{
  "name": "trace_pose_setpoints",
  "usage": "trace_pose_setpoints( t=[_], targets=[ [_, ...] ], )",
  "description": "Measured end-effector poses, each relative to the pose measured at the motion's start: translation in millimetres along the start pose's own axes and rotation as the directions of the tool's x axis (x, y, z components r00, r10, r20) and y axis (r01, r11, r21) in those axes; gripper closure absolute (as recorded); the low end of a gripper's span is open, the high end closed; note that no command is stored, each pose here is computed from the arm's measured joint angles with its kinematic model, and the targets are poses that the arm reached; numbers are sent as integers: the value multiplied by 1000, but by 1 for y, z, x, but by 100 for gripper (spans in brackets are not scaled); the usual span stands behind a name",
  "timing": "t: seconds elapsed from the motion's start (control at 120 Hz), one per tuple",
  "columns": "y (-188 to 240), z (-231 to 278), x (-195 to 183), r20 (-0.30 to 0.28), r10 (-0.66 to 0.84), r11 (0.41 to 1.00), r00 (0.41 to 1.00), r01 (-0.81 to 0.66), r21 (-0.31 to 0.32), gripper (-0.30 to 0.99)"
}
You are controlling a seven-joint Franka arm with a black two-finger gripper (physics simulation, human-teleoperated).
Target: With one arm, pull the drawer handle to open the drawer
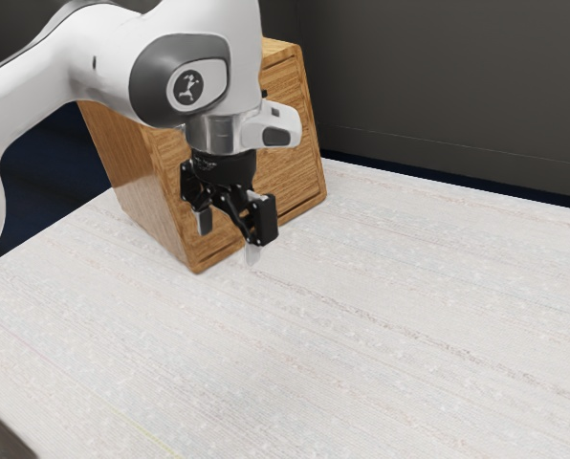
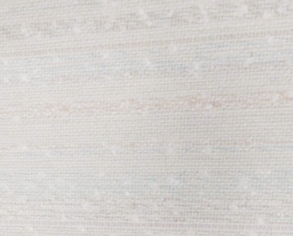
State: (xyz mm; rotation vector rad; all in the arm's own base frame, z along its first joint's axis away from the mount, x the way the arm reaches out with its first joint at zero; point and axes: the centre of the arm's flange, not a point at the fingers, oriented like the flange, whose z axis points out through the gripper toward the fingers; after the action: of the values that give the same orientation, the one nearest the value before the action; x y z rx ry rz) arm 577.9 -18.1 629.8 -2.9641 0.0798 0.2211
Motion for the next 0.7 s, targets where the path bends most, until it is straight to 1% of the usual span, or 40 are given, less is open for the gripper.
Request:
trace_pose_setpoints(
  t=[0.092,0.183,0.242,0.3,0.333,0.417,0.483,0.558,0.633,0.7],
  targets=[
    [1,-7,7,-69,3,1000,998,-3,5,0],
    [1,-5,15,-102,5,1000,995,-4,12,0],
    [-4,3,31,-105,-3,1000,994,5,15,0],
    [-14,23,55,-92,-19,1000,996,20,16,0],
    [-15,27,68,-100,-21,1000,995,22,14,0],
    [-12,12,100,-184,-3,1000,983,4,7,0],
    [-26,2,115,-249,6,1000,968,-8,-10,0],
    [-46,-9,133,-343,18,1000,939,-23,-9,0],
    [-68,-8,142,-396,35,999,918,-38,1,0],
    [-83,-13,143,-437,57,998,898,-54,19,0]
  ],
)
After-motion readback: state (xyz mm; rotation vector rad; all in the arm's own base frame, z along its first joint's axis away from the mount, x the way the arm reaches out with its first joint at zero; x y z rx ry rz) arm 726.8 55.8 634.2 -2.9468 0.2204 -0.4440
